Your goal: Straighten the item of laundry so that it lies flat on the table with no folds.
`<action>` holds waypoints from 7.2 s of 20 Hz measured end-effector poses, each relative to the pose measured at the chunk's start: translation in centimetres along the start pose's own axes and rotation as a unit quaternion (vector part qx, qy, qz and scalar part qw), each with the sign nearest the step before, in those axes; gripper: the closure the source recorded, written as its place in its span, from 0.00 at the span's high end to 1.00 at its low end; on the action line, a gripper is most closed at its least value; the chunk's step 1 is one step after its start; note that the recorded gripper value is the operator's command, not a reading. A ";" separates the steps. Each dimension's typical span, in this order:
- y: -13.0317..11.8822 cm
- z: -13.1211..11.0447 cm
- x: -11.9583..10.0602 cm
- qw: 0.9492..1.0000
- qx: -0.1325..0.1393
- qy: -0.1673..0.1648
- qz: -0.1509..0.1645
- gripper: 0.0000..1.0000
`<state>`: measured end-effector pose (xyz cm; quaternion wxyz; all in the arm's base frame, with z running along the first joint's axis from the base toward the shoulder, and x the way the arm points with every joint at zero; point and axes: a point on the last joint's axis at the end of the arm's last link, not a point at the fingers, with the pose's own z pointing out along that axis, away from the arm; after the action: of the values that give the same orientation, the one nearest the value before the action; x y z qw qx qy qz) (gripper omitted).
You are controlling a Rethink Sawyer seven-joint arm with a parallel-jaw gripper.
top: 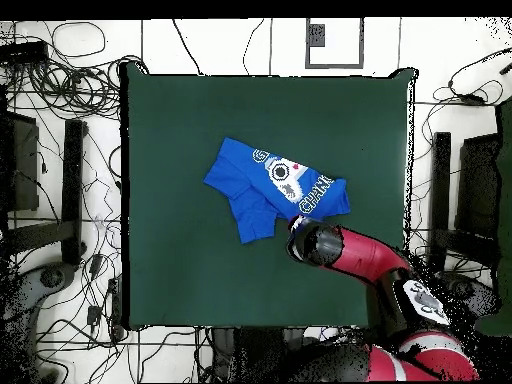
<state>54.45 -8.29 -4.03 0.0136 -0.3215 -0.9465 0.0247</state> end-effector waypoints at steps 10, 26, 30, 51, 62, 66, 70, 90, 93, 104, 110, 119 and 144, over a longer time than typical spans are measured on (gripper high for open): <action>0.1 0.0 0.2 1.000 0.005 -0.002 -0.005 0.00; -0.7 -1.1 -4.7 0.999 0.030 0.036 0.012 0.00; -0.9 -2.0 -7.6 0.998 0.038 0.043 0.020 0.00; 4.3 -4.5 -14.5 0.995 0.085 0.047 -0.006 0.00; 7.3 -6.6 -18.3 0.992 0.105 0.067 -0.007 0.00; 7.5 -6.7 -20.5 0.994 0.098 0.046 -0.003 0.00; 7.3 -6.5 -22.4 0.995 0.092 0.029 0.003 0.00; 7.8 -7.2 -25.6 0.997 0.080 -0.007 0.008 0.00; 8.0 -7.7 -26.2 0.997 0.078 -0.017 0.008 0.00; 8.5 -8.2 -27.3 0.997 0.073 -0.033 0.008 0.00; 8.5 -8.1 -27.3 0.997 0.074 -0.033 0.008 0.00; 8.6 -8.3 -27.3 0.997 0.076 -0.034 0.006 0.00; 8.7 -14.7 -29.1 0.995 0.066 -0.075 0.010 1.00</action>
<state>83.37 -18.57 9.90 -0.0364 -0.3262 -0.9380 0.1115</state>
